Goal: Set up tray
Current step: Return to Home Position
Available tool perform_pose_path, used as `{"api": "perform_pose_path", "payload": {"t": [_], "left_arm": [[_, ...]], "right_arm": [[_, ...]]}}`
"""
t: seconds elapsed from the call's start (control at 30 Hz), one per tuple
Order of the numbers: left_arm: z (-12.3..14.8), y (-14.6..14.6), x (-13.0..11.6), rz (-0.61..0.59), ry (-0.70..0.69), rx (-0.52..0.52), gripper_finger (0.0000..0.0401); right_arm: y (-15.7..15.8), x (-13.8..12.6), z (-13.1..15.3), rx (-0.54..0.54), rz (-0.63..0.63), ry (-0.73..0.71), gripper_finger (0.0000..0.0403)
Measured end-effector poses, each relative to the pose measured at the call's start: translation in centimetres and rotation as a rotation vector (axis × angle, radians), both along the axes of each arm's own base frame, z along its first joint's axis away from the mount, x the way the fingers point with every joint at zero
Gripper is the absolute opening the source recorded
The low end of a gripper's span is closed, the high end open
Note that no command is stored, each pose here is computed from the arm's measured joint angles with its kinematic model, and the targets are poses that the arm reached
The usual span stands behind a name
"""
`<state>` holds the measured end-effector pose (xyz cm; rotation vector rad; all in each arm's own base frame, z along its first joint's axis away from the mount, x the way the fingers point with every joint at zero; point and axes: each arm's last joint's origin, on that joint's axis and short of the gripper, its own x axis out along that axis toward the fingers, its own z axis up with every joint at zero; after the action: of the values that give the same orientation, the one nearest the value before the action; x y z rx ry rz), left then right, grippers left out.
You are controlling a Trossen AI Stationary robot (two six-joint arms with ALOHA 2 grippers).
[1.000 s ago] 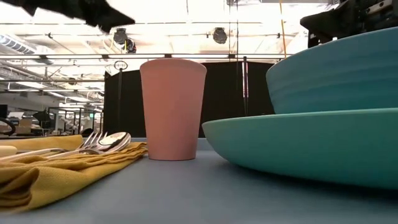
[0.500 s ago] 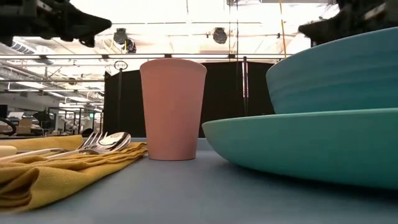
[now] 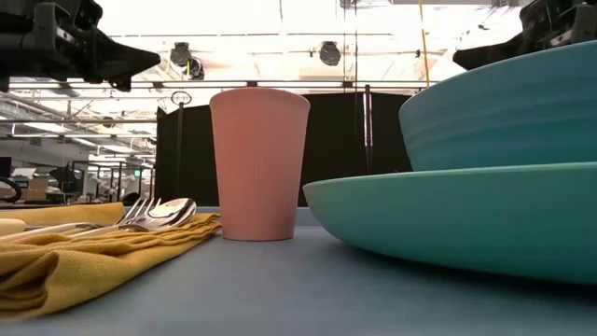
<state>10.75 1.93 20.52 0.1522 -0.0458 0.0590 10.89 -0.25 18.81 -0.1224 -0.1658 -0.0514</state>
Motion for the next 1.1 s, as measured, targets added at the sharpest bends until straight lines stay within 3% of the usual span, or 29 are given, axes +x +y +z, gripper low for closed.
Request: {"api": "perform_pose_path", "payload": {"t": [0.2,0.5,1.0,1.1], "left_arm": [[-0.9,0.5,0.0,-0.003,0.022,-0.037,0.0000],[-0.8,0.5,-0.8,0.013,-0.020,0.020,0.0000],[-1.8,0.3,-1.8,-0.032,0.050,0.002,0.0000],[-3.2,0.3,-1.5,-0.042,0.061,-0.017,0.0000]], "right_arm": [[-0.8,-0.2,-0.1,0.035,-0.065,0.005,0.0000],[-0.7,-0.6,0.1,0.015,-0.006,-0.022,0.0000],[-0.6,-1.5,-0.1,0.035,0.011,-0.040,0.0000],[-0.5,-1.4,-0.3,0.050,0.030,-0.022,0.0000]]}}
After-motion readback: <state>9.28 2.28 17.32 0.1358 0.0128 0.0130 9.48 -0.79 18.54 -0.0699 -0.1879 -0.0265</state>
